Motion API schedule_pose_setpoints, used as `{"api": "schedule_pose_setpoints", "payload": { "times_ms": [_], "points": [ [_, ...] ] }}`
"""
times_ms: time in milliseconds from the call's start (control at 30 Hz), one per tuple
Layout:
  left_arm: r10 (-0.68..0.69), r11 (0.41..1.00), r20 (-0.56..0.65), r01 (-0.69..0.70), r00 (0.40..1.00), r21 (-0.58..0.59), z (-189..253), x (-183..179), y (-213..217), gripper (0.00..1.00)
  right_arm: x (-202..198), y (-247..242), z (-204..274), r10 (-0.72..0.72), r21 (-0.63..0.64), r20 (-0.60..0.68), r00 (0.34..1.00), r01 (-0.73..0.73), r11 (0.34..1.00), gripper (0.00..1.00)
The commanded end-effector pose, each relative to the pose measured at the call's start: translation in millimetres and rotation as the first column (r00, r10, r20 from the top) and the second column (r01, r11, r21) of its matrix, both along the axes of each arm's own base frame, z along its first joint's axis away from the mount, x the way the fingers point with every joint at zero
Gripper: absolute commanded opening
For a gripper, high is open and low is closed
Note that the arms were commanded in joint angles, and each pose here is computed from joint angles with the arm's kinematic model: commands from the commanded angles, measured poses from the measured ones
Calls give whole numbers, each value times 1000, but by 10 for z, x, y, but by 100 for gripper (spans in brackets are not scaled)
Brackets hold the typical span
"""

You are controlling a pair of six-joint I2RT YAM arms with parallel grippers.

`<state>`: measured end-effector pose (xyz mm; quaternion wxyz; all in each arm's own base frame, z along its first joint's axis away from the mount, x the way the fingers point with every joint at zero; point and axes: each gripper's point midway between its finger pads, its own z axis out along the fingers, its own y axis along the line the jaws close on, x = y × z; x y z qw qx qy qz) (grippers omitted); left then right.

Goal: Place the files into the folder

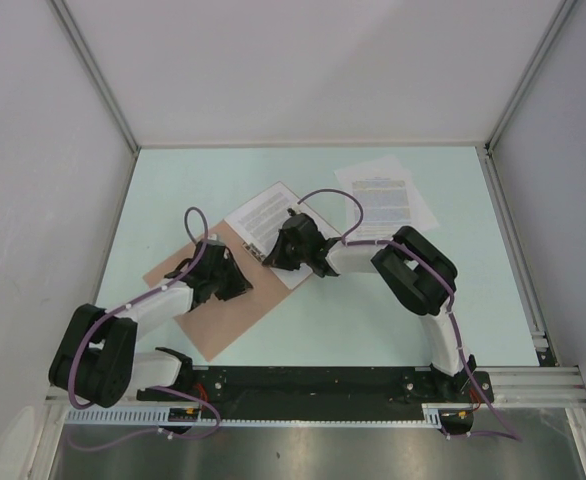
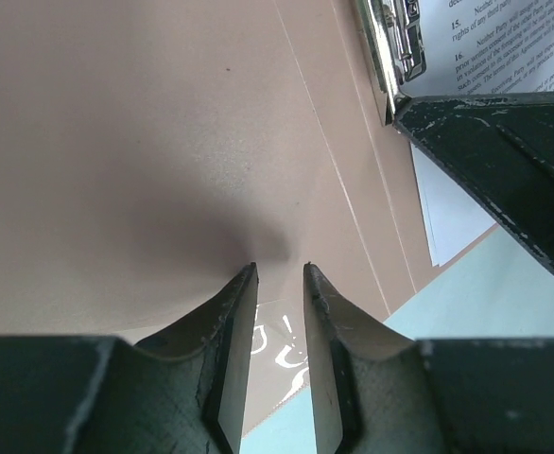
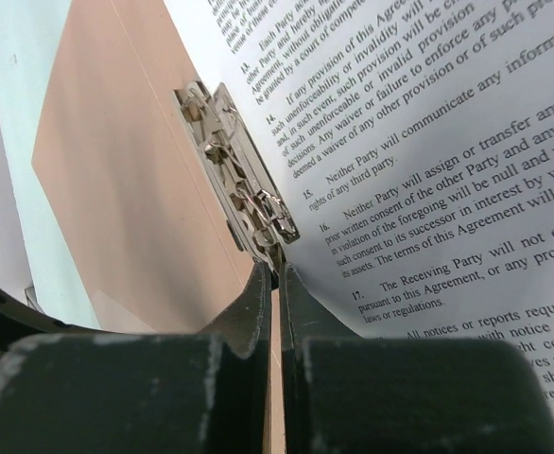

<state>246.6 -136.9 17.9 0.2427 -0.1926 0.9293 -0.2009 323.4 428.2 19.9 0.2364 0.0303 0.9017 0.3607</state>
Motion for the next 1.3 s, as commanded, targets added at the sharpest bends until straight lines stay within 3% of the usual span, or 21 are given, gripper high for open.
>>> {"api": "schedule_pose_setpoints", "payload": {
  "times_ms": [0,233,467,700,800,933,1100,1200,1267],
  "points": [
    [24,996,-124,-13,992,93,-273,-324,235,33,-321,-1237,-1246,-139,-495,-173,975,36,868,0],
    [-17,1000,-138,20,990,21,-296,-312,63,30,-597,-671,-1170,-17,-311,-252,968,-64,948,0],
    [-25,999,-123,28,992,27,-265,-292,48,30,-595,-220,-611,111,47,-280,954,-102,994,0],
    [-29,999,-119,34,992,35,-260,-295,60,30,-587,-144,-453,145,122,-279,949,-114,986,1],
    [-37,999,-115,40,993,28,-240,-284,43,30,-593,-148,-463,158,127,-275,948,-127,984,10],
    [-33,999,-103,36,994,28,-193,-209,28,30,-480,-178,-278,178,118,-189,966,-157,980,39],
    [0,1000,-112,3,994,30,-191,-94,16,31,-232,-400,152,210,82,-42,977,-206,975,65],
    [39,998,-97,-34,994,56,-152,20,103,32,16,-820,461,175,-41,69,982,-172,984,80],
    [65,996,-80,-59,995,68,-104,158,197,33,272,-1353,600,67,-150,104,992,-51,987,86]
  ]
}}
